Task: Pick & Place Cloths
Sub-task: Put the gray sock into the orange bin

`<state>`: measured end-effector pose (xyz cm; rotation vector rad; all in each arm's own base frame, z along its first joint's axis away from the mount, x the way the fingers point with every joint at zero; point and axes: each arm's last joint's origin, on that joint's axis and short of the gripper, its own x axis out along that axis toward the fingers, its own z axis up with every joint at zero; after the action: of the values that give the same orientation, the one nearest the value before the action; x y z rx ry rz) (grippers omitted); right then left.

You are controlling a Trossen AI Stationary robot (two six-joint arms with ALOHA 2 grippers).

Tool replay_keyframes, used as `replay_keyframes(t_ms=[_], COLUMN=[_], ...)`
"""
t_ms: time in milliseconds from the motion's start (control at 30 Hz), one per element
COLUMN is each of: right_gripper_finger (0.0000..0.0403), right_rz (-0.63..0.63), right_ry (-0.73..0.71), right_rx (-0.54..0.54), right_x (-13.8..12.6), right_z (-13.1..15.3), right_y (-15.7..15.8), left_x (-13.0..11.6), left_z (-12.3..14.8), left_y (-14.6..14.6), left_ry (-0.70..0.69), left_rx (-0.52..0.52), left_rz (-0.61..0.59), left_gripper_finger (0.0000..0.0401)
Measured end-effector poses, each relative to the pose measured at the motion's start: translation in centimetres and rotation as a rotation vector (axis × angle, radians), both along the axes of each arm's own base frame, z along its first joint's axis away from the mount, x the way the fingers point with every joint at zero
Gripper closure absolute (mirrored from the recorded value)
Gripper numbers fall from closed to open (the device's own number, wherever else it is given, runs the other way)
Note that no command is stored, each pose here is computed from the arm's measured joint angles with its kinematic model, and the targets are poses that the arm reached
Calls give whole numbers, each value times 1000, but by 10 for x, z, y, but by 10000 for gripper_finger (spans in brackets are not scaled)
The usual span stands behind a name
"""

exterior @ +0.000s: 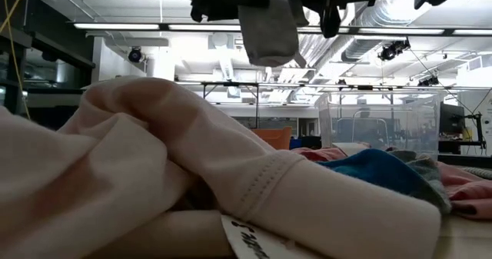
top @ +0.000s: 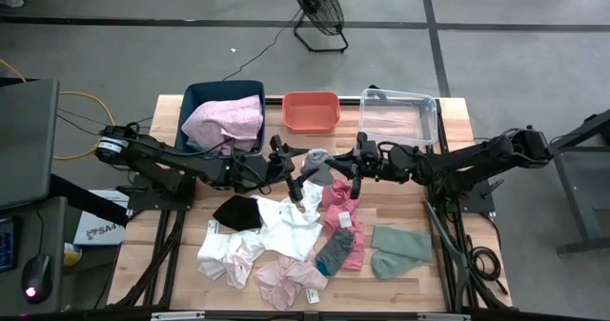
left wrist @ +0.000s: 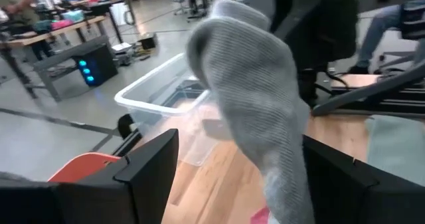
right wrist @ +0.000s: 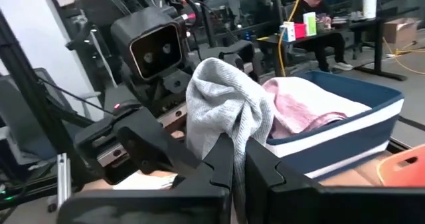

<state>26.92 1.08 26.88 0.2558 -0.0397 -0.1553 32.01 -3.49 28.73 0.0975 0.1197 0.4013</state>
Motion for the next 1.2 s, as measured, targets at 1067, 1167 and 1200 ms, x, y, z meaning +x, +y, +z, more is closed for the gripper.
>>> replay_keyframes(t_ms=[1067, 1167, 1200], right_gripper_finger=[398, 391, 385], right_rz=[33, 33, 34], right_ry=[20, 39, 41], right_rx=[-46, -76, -77], right_x=[0, 0, 0], right_z=[-1, -3, -3], right_y=[-1, -1, -1], left_x=[1, 1, 1], left_z=[8, 8, 7], left_y=[-2, -2, -2], left_ry=[-101, -95, -93], left_rx=[-57, -56, -55], left_rz=[-82, -82, -82], left_gripper_finger=[389, 386, 389])
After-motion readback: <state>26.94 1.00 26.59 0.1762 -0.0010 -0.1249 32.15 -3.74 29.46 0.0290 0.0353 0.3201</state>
